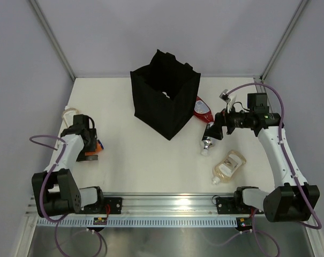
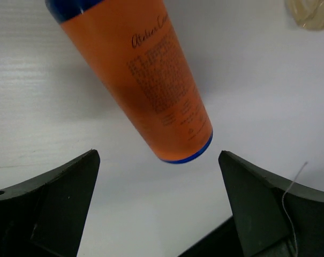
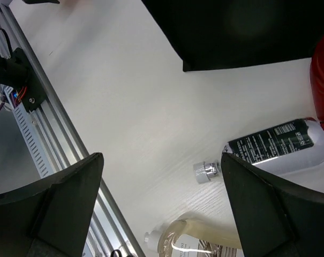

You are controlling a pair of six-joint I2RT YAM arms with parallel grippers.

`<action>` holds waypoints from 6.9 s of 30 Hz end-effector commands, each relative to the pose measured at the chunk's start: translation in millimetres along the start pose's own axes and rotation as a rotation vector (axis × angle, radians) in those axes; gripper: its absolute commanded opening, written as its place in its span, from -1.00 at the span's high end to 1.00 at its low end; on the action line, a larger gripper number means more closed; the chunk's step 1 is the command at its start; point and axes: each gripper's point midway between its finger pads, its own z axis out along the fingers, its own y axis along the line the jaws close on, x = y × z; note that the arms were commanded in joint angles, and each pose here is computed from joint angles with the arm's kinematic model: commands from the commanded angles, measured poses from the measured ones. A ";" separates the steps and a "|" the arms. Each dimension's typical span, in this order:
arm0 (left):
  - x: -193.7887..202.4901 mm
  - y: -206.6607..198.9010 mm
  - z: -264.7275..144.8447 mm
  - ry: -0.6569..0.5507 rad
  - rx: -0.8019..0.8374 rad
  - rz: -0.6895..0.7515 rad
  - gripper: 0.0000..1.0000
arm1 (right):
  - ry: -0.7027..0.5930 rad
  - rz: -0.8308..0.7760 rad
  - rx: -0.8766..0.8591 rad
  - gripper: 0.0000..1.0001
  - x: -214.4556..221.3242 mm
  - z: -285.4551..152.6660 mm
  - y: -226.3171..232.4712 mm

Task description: Place the personal care products into the canvas bag

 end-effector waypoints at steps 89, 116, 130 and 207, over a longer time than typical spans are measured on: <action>292.5 -199.9 -245.8 0.189 1.241 1.526 -0.86 | -0.302 0.043 0.119 -0.99 12.2 -55.4 -41.9; 90.6 -87.8 -260.1 -0.197 1.210 1.248 -0.98 | -0.098 0.670 0.624 -0.99 42.3 -5.2 -118.3; 86.7 4.4 -187.3 0.020 1.153 1.041 -0.97 | 0.123 0.873 0.560 -0.99 94.6 81.2 -142.3; 45.3 -15.0 -186.3 -0.212 1.035 1.004 -0.98 | 0.051 -0.211 -0.022 -0.06 -165.4 203.2 -32.1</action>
